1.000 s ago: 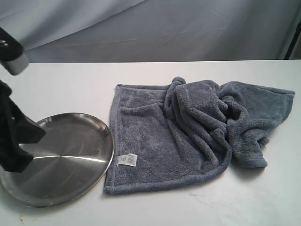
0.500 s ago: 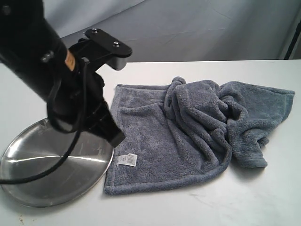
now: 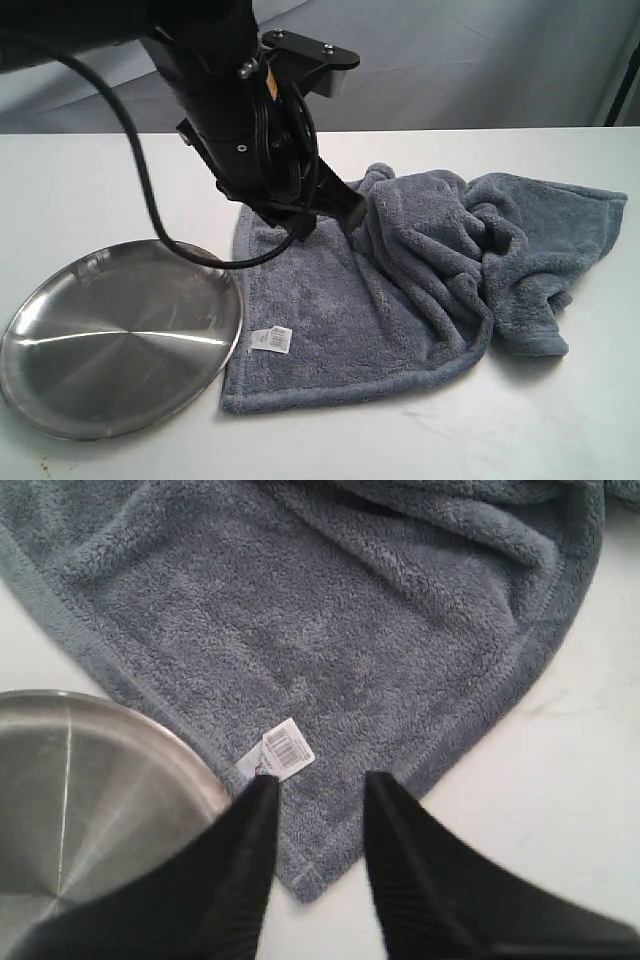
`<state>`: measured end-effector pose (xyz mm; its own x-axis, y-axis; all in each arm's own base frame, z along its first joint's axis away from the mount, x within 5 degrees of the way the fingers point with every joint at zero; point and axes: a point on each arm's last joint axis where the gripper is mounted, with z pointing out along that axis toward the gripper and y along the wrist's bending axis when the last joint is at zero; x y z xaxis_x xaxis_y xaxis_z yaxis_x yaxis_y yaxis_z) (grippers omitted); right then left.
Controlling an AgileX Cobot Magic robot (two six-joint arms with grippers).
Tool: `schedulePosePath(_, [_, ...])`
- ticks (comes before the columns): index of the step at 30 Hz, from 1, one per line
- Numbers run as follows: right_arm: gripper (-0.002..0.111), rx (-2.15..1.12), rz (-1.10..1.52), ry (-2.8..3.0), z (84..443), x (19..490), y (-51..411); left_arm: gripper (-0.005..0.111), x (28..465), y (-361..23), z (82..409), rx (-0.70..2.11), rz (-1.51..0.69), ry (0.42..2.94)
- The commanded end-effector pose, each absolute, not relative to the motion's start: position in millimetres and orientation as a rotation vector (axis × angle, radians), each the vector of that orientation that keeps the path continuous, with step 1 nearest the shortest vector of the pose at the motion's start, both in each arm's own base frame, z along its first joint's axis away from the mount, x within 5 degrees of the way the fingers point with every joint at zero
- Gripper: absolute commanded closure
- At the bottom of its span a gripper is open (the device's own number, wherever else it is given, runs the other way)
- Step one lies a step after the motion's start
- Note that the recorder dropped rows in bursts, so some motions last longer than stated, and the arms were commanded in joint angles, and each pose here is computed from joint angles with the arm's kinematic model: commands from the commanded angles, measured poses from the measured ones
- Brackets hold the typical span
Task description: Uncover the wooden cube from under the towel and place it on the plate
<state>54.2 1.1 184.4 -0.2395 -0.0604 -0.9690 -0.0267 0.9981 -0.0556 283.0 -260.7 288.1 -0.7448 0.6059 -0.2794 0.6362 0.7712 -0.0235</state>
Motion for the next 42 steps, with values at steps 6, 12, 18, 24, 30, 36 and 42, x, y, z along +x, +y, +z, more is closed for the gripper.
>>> schedulePosePath(6, [0.108, -0.066, -0.027, 1.803, 184, 54, 1, 0.036, 309, -290, 270, 0.921, -0.243, 2.646])
schedulePosePath(12, [0.108, -0.066, -0.027, 1.803, 184, 54, 1, 0.036, 317, -314, 254, 0.865, -0.431, 2.716])
schedulePosePath(18, [0.108, -0.066, -0.027, 1.803, 184, 54, 1, 0.036, 333, -332, 236, 0.803, -0.478, 2.734])
schedulePosePath(24, [0.108, -0.066, -0.027, 1.803, 184, 54, 1, 0.036, 350, -343, 210, 0.819, -0.421, 2.733])
schedulePosePath(30, [0.108, -0.066, -0.027, 1.803, 184, 54, 1, 0.036, 356, -349, 168, 0.827, -0.396, 2.810])
schedulePosePath(36, [0.108, -0.066, -0.027, 1.803, 184, 54, 1, 0.036, 357, -351, 133, 0.834, -0.365, 2.881])
schedulePosePath(42, [0.108, -0.066, -0.027, 1.803, 184, 54, 1, 0.038, 356, -352, 106, 0.835, -0.349, 2.938])
